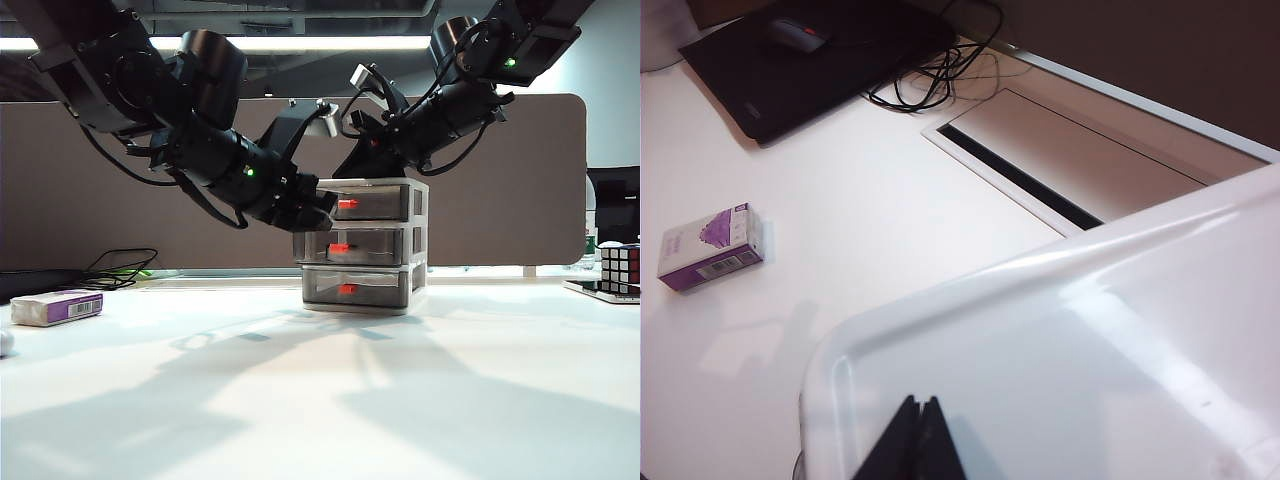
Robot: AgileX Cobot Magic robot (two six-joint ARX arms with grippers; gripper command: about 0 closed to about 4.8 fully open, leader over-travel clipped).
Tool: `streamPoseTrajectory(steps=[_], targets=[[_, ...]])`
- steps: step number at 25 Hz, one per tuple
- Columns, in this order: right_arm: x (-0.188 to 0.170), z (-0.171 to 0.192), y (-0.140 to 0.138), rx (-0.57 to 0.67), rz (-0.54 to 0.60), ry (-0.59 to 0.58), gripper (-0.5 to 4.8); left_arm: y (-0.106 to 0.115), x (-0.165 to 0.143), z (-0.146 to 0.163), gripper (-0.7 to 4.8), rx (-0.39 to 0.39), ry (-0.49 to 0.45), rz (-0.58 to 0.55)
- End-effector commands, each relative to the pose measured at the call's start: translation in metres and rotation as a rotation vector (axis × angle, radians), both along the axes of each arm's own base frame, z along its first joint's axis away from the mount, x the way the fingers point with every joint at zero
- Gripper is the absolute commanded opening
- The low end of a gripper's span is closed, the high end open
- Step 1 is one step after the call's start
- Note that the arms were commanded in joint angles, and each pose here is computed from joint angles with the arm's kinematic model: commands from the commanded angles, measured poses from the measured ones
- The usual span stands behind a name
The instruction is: Open the second layer of the drawer on the table, pick up the transparent tape on the table and put it in, and finally close the drawer.
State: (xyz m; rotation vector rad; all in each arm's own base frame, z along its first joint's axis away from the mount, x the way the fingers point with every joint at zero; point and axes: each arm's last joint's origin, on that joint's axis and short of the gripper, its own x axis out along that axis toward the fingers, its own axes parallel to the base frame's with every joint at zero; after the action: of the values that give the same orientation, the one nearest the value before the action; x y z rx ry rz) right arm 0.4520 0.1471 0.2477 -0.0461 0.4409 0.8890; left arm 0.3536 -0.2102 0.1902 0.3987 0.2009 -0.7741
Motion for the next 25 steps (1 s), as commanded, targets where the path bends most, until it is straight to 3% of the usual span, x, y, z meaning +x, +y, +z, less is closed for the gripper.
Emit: streamPoseTrajectory(steps=[1,7,12,18,20,25], targets=[[-0.006,-0.033,-0.003,-0.059,-0.025,0.193,-0.05,-0.002,0.004,0.001,-0.06,-0.029,-0.027,0.007],[-0.008,-0.039,-0.004,-0.069,-0.019,0.204,-0.05,-0.001,0.004,-0.003,-0.06,-0.026,0.013,0.011],[-0.009,-0.041,-0.004,-0.073,-0.017,0.205,-0.05,0.013,0.000,0.022,-0.06,-0.090,0.021,-0.124],[-0.009,-0.041,-0.004,-0.071,-0.015,0.196,-0.05,0.041,-0.001,0.037,-0.06,-0.054,0.112,-0.133],[-0.009,-0.041,-0.004,-0.071,-0.015,0.195,-0.05,0.041,0.006,0.031,-0.06,-0.037,0.161,-0.128],[-0.009,-0.041,-0.004,-0.070,-0.013,0.197,-0.05,0.033,0.024,0.025,-0.06,-0.030,0.183,-0.127]])
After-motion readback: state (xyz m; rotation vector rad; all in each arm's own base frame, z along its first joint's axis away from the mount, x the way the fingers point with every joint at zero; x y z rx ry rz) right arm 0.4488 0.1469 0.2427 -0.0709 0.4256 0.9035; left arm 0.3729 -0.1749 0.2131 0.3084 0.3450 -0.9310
